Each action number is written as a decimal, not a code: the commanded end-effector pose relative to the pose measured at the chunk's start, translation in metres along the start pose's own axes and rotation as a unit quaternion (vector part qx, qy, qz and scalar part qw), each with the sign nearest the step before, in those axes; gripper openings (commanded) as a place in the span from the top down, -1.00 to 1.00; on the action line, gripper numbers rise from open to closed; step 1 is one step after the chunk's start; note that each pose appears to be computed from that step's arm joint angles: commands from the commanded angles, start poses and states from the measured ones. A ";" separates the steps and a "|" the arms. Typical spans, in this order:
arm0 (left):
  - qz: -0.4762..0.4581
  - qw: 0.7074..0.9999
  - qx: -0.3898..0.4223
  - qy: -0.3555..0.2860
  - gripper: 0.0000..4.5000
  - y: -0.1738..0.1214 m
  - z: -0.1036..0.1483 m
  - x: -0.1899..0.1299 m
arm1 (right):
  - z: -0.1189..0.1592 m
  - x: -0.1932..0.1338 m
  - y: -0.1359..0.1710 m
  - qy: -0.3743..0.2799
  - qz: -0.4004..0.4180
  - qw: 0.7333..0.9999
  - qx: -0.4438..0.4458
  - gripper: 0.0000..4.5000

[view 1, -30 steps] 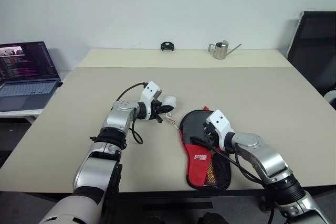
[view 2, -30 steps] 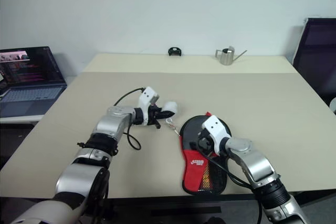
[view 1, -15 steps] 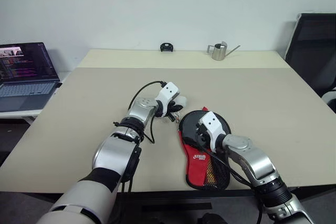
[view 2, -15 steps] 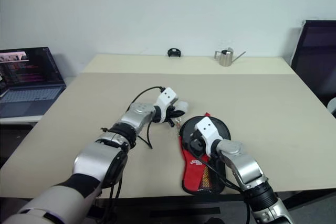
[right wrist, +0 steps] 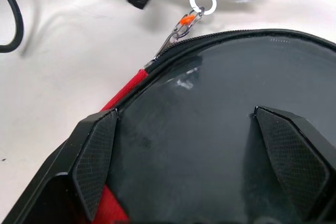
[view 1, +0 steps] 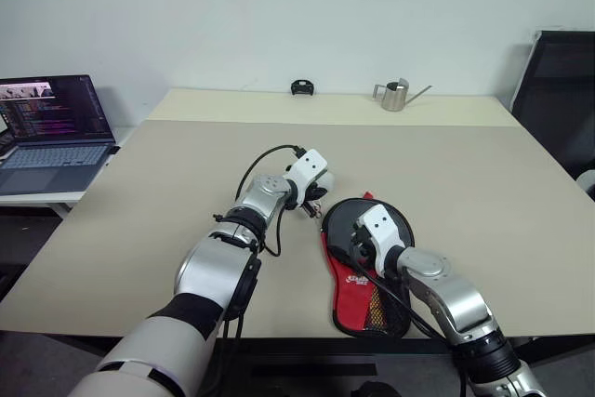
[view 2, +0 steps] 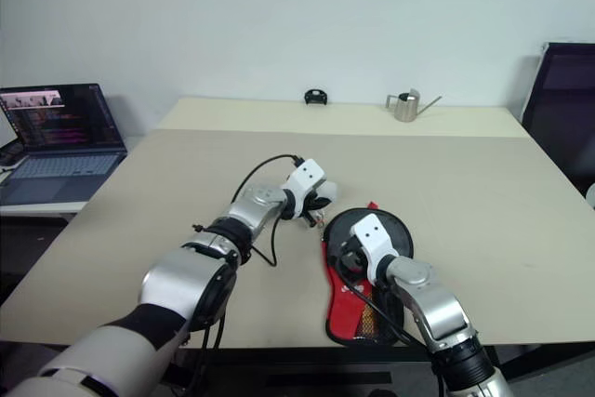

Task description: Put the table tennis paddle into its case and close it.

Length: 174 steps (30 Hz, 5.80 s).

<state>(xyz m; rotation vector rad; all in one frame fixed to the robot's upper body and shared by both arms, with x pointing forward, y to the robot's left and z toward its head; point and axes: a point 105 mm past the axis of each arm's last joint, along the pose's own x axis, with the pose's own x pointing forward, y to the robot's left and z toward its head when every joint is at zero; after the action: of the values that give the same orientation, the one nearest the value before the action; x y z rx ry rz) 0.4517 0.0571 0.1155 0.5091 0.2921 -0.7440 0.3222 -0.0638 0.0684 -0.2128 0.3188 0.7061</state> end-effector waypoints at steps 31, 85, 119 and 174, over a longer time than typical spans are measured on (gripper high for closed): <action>0.182 0.974 0.095 -0.096 0.80 -0.005 0.113 0.014 | -0.074 -0.046 0.053 0.143 -0.053 0.983 0.105 -1.00; 0.029 0.997 -0.001 -0.078 -0.99 0.007 0.060 0.001 | -0.064 -0.021 0.006 0.113 -0.066 0.988 0.081 -1.00; -0.245 0.943 0.071 -0.214 -0.99 -0.064 0.028 -0.075 | 0.047 -0.141 -0.083 0.001 0.034 0.999 0.026 -1.00; -0.296 0.942 0.048 -0.154 -0.99 -0.141 0.006 -0.022 | 0.100 0.046 -0.141 -0.045 -0.104 0.990 0.079 -1.00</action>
<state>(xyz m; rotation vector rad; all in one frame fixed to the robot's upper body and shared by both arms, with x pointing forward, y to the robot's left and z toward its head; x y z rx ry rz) 0.3418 -0.0183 0.0871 0.3740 0.1005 -1.3939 0.4646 -0.1143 0.1391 -0.0535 0.3261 0.4851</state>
